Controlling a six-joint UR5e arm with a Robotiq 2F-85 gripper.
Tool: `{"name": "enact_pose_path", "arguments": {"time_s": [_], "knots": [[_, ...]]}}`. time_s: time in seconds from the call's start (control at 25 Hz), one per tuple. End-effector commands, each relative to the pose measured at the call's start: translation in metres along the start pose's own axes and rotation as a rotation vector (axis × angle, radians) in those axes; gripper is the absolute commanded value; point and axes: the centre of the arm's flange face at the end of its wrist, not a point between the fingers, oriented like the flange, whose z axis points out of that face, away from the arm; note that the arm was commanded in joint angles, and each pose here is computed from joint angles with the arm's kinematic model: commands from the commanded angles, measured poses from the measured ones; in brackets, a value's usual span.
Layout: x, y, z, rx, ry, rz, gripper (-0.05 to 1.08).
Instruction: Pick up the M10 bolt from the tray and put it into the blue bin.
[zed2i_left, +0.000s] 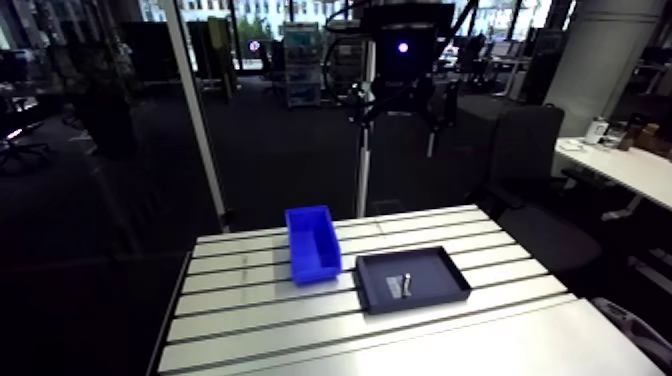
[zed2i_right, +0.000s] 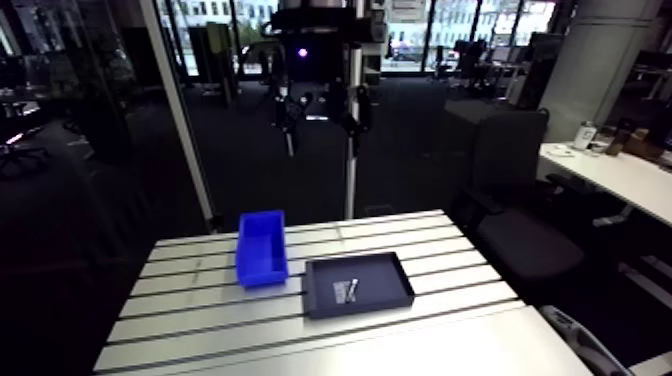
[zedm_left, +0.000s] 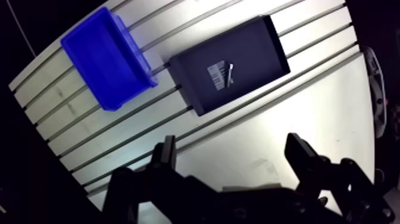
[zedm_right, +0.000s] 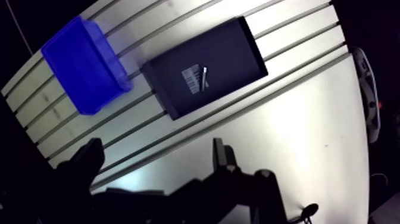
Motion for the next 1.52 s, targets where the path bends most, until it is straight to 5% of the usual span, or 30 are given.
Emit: {"name": "enact_pose_path", "arguments": {"time_s": [0.04,0.16,0.28,0.4,0.84,1.16,1.52], "knots": [[0.000,0.011,0.048,-0.002,-0.010,-0.007,0.01],[0.005,0.031,0.065,0.005,-0.015,-0.001,0.01],[0.007,0.042,0.085,0.031,-0.032,0.027,0.01],[0.007,0.051,0.103,0.035,-0.031,0.036,0.01],[0.011,0.059,0.171,0.033,-0.064,0.053,0.02],[0.014,0.057,0.202,0.028,-0.099,0.050,0.16],[0.014,0.057,0.219,0.030,-0.084,0.068,0.26]]}}
